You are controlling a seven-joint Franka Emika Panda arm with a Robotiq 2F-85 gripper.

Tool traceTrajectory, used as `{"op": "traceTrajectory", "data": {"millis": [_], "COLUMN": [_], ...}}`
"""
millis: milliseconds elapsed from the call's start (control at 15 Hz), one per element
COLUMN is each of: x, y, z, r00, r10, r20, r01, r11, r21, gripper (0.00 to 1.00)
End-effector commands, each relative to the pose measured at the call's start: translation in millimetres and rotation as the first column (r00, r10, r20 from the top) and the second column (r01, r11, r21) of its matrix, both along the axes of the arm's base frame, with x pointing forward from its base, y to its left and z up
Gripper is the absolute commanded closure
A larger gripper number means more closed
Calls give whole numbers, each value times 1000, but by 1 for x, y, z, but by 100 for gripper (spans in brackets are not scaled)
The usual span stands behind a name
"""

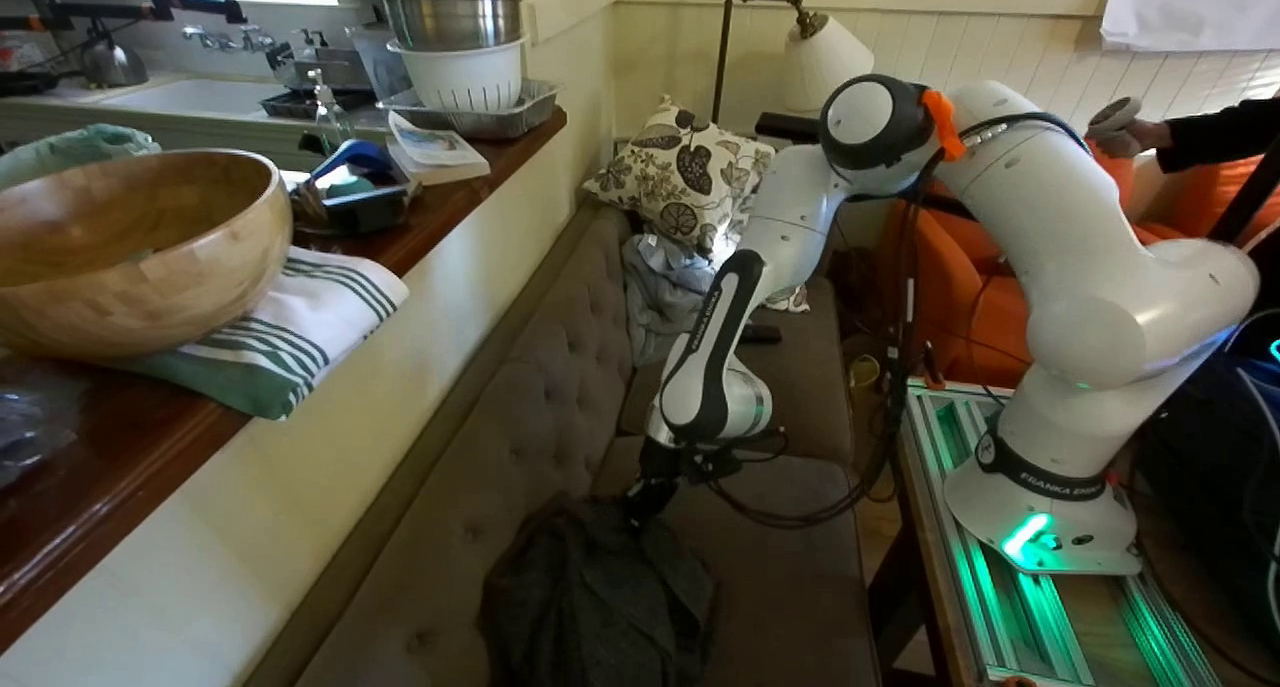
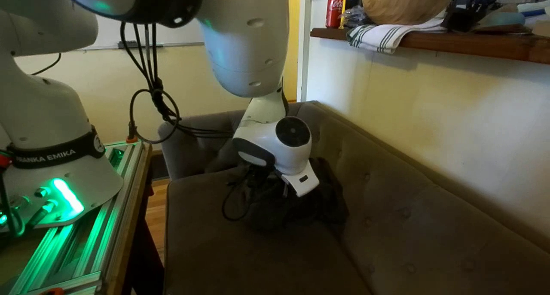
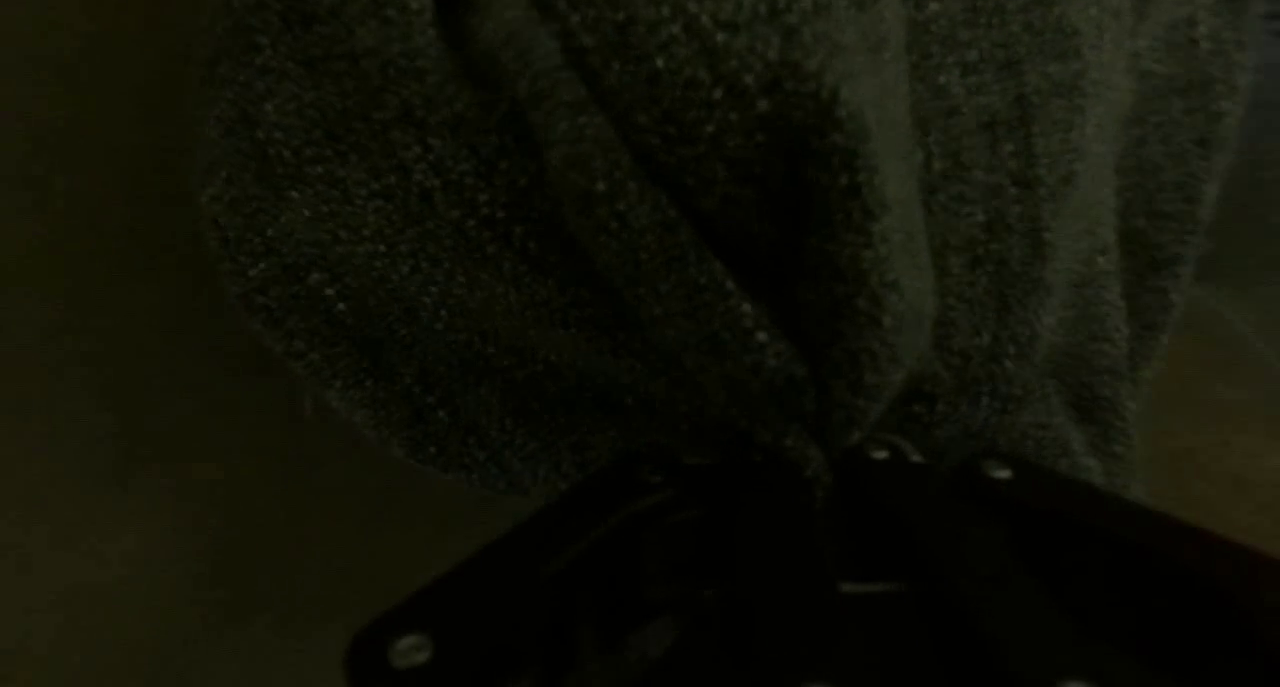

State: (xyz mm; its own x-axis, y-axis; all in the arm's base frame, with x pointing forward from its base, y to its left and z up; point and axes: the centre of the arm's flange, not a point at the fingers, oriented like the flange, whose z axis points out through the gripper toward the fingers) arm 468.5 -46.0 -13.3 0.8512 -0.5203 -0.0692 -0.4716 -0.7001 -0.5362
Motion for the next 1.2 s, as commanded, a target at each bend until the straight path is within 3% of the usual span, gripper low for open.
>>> {"op": "traceTrajectory", "data": {"millis": [0,267,600,733,800,933,1000,1133], "x": [-58,-109,-181,-197,-196,-159,-132,-88], "y": [-46,-96,-153,-175,-189,-187,-171,-117], "z": [52,98,157,180,188,187,178,174], "r00": [979,914,804,803,810,862,884,895], "r10": [-124,-294,-454,-460,-445,-352,-282,-193], "r20": [161,280,384,379,381,364,372,401], "r01": [128,340,558,569,554,451,379,287], "r11": [992,931,800,782,794,860,899,939], "r21": [-18,-133,-221,-255,-251,-237,-219,-189], "gripper": [98,98,98,98,98,98,98,98]}}
